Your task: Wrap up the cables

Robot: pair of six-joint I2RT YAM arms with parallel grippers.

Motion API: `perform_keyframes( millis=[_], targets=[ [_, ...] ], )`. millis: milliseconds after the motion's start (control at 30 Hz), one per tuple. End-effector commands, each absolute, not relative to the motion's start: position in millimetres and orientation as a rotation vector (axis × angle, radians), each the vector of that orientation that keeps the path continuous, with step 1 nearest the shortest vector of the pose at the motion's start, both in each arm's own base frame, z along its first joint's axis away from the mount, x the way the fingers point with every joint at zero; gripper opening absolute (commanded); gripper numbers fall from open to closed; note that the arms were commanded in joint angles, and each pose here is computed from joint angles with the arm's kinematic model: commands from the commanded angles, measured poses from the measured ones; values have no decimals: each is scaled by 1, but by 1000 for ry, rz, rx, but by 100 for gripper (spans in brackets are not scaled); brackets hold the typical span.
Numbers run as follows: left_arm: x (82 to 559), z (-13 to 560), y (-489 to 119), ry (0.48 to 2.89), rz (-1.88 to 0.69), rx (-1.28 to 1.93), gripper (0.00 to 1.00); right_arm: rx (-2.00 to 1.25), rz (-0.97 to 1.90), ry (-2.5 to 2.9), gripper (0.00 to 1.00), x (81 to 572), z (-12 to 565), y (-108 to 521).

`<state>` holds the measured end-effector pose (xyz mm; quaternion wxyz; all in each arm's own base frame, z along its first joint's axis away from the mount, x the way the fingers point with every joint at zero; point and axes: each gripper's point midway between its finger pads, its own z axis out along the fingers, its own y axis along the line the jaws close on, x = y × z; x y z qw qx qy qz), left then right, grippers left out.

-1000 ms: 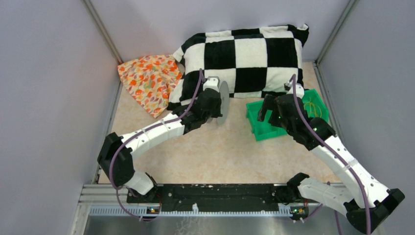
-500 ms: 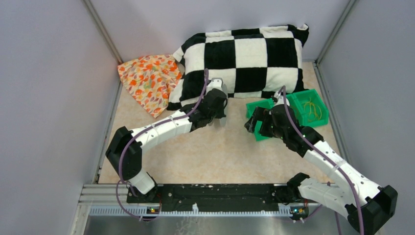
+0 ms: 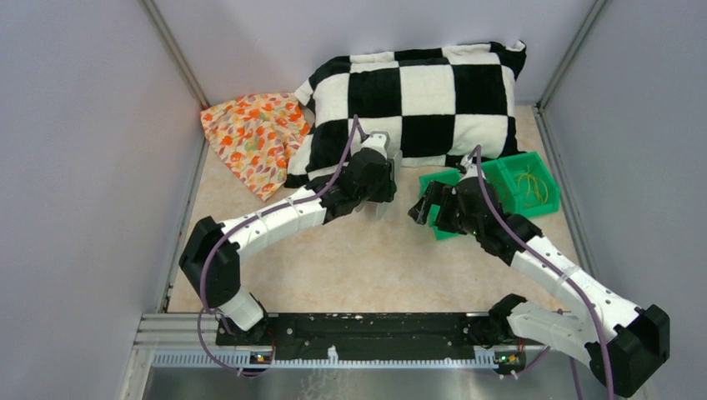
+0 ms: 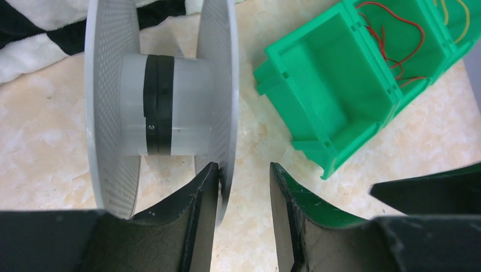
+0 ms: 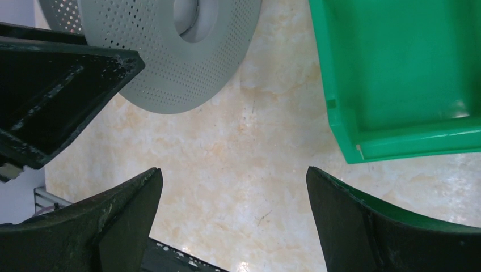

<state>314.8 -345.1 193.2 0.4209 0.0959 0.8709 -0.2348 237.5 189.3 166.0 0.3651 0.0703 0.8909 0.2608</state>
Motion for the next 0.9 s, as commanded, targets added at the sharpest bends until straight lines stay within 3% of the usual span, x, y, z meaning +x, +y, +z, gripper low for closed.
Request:
perform_keyframes(
  millis=[0,267,400,633,767,867],
  targets=[
    [307,272,-352,2001,-756,261,44,168,771,2290,97,236,166,217],
    [303,314,-295,1951,-566,166,46,176,783,2304,96,240,164,228],
    [306,296,-262,1962,-395,120,69,179,781,2297,96,242,165,228],
    [312,248,-271,2044,-310,220,88,181,770,2306,96,242,163,227],
    [318,227,-274,2048,-285,236,87,190,756,2312,96,240,163,223],
    [322,215,-272,2070,-238,222,78,197,747,2308,96,239,165,220]
  ],
)
